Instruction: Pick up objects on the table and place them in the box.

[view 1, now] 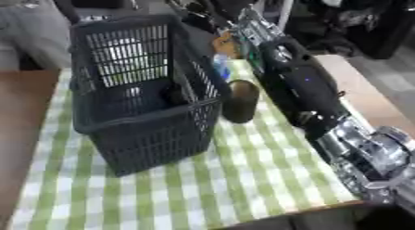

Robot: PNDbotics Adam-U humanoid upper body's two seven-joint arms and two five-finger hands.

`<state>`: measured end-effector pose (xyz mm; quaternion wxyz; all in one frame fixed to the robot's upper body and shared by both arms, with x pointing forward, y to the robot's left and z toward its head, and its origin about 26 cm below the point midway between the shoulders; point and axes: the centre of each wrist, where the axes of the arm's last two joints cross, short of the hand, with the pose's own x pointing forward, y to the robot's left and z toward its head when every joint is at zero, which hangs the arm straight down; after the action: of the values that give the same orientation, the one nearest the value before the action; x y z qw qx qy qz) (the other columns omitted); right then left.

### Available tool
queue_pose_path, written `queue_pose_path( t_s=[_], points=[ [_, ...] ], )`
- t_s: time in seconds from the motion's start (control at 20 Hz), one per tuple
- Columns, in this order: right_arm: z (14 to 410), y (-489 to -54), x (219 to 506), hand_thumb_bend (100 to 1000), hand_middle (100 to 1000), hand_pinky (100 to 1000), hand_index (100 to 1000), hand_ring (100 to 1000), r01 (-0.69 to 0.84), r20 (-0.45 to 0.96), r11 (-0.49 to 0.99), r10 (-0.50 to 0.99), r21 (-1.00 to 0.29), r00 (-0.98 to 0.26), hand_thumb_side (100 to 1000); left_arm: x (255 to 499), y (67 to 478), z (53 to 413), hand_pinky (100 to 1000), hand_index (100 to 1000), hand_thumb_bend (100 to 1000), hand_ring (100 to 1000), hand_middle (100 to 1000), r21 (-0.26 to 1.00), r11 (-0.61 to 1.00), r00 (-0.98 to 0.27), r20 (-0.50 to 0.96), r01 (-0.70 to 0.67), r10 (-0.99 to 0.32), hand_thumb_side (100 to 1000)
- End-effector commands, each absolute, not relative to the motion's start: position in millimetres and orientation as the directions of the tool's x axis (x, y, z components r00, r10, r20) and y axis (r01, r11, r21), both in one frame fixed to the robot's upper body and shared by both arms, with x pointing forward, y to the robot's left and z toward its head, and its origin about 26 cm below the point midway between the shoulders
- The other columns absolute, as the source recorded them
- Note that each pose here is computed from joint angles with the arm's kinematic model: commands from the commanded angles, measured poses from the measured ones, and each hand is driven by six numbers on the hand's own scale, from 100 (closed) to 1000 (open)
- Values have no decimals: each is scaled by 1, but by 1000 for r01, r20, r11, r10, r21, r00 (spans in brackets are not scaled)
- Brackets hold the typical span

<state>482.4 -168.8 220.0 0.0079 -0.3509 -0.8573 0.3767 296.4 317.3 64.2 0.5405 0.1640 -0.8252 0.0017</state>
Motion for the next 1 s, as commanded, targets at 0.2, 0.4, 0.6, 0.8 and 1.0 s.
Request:
queue_pose_path(
  t_s=[0.2, 0.4, 0.6, 0.8, 1.0],
  points=[
    [257, -241, 468, 110, 796, 699, 900, 718, 574, -165, 488, 651, -657, -741, 113, 298, 322, 74, 386, 800, 441, 814, 747, 182, 940, -385, 877, -288, -288, 933],
    [256, -282, 454, 100, 785, 670, 882, 706, 538, -47, 496, 705, -682, -708, 178, 298, 322, 74, 385, 799, 444, 821, 755, 177, 939, -388, 876, -296, -288, 929],
    [252, -313, 442, 101, 799, 698, 884, 742, 506, 31, 486, 742, -713, -670, 271, 298, 323, 75, 385, 798, 448, 822, 758, 173, 936, -389, 875, -305, -288, 926],
    [246, -336, 433, 125, 816, 693, 902, 761, 477, 69, 457, 772, -750, -632, 331, 298, 323, 75, 384, 798, 450, 812, 747, 173, 937, -390, 875, -305, -288, 925],
    [241, -351, 426, 162, 819, 674, 910, 759, 439, 84, 420, 791, -794, -606, 356, 298, 323, 75, 385, 798, 454, 809, 743, 172, 937, -390, 874, -305, -288, 922]
  ],
)
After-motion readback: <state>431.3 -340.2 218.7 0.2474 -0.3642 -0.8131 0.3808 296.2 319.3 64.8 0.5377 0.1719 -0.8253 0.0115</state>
